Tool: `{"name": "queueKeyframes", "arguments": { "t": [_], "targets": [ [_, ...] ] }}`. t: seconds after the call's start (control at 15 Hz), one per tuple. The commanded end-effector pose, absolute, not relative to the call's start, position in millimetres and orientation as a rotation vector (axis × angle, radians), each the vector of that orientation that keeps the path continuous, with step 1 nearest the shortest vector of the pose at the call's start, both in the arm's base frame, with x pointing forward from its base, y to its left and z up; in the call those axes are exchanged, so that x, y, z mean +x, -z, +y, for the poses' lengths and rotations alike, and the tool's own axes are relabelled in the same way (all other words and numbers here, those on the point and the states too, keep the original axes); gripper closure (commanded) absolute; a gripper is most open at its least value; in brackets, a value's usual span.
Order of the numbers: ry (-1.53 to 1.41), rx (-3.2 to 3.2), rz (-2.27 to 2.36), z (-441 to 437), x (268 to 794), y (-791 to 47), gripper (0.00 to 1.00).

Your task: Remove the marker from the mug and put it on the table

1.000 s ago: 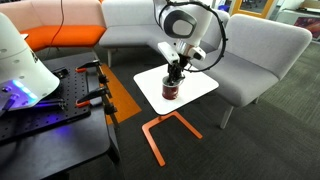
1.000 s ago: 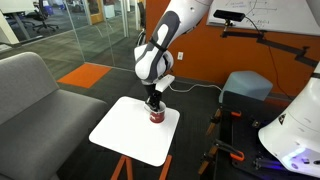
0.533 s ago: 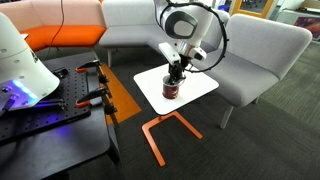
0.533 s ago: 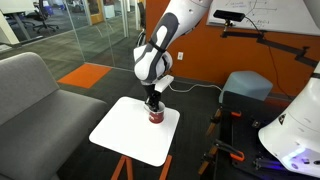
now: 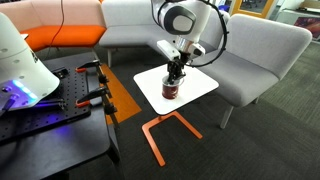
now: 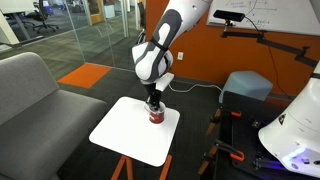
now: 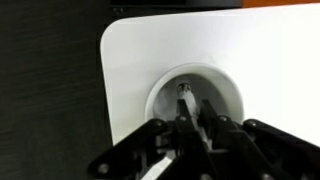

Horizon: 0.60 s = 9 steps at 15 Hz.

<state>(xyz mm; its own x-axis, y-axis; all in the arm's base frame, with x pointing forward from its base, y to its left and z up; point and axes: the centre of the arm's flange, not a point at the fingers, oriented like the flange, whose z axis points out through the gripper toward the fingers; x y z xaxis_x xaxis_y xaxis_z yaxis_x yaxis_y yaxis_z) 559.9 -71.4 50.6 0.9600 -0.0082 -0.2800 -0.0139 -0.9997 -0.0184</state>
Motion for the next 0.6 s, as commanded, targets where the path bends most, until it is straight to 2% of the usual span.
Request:
{"name": "queueKeyframes", "arguments": {
  "t": [0.0, 0.2, 0.53],
  "targets": [
    [-0.391, -3.108, 0.021, -66.6, 545.2, -93.0, 0.95],
    [-0.366, -3.147, 0.014, -57.5, 552.1, -134.1, 0.95],
    [-0.495, -3.131, -0.064, -25.7, 577.2, -167.4, 0.95]
  ]
}}
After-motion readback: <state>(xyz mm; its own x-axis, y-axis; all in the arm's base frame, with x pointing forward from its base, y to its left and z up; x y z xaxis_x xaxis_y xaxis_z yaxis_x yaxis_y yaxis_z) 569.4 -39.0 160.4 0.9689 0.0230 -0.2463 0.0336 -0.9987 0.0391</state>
